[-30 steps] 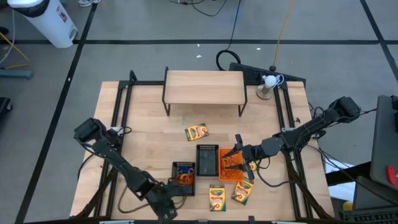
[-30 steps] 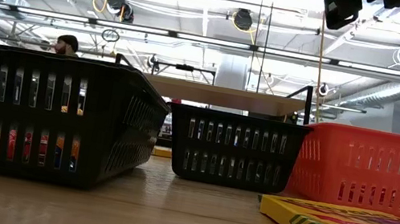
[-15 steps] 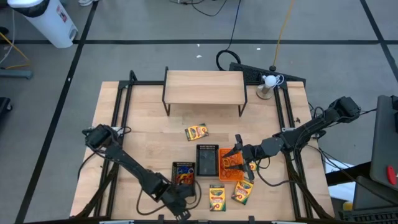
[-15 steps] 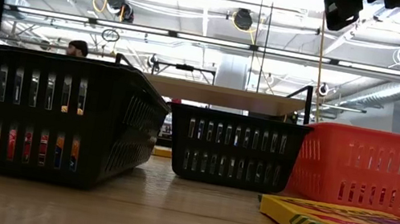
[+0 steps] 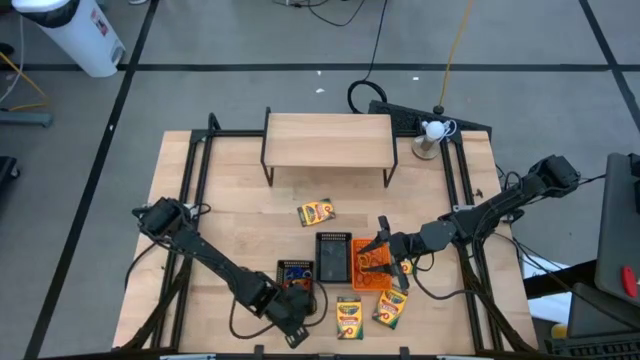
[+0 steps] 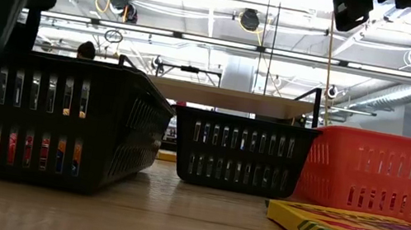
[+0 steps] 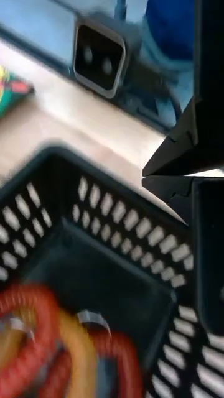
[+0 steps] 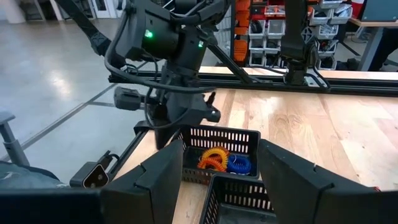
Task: Pick & Place Office Desk Supplies
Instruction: Adjust the left black bin
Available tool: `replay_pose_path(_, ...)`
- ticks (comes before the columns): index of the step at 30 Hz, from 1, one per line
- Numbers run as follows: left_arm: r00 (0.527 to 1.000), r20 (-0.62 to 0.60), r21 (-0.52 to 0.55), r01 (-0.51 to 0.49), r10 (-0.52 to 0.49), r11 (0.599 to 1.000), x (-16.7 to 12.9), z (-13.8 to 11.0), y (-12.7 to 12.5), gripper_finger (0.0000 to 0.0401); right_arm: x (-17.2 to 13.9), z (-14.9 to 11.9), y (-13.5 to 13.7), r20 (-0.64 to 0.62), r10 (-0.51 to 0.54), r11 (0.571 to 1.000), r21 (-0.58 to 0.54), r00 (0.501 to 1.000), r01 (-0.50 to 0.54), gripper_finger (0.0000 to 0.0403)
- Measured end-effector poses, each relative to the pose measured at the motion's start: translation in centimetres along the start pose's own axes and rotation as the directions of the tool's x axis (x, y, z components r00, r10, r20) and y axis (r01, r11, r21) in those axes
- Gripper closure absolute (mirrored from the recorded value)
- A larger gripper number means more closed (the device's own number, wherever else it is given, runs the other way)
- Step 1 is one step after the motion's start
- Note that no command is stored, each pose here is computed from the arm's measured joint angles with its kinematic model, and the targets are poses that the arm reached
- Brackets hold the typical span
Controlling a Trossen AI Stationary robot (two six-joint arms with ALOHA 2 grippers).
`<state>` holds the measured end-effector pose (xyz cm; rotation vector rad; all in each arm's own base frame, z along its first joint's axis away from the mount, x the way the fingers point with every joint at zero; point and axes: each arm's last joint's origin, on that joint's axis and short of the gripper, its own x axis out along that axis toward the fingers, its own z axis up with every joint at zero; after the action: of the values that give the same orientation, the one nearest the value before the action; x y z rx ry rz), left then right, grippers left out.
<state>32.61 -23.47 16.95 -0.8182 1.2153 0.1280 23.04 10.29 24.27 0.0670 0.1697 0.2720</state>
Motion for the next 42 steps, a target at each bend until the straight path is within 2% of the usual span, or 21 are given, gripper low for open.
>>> replay_pose_path(5,0.996,-0.029,0.019,-0.082,0.083,0.996,0.0,0.0,0.9,0.0401,0.0,0.0,0.0,0.0,0.0,1.0,-0.003,1.0,0.0,0.0206)
replay_pose_path(22,0.993,0.016,0.112,-0.118,0.117,0.987,-0.2,2.3,1.9,0.0401,0.0,0.0,0.0,0.0,0.0,1.0,-0.004,1.0,0.0,0.0206)
replay_pose_path(32,0.979,0.028,0.151,-0.203,0.201,0.967,-0.5,3.7,3.2,0.0401,0.0,0.0,0.0,-0.001,0.0,1.0,-0.004,1.0,0.0,0.0206)
replay_pose_path(42,0.981,0.016,0.204,-0.195,0.195,0.959,-0.8,5.1,3.8,0.0401,0.0,0.0,0.0,-0.001,-0.003,1.0,-0.004,1.0,0.003,0.0206)
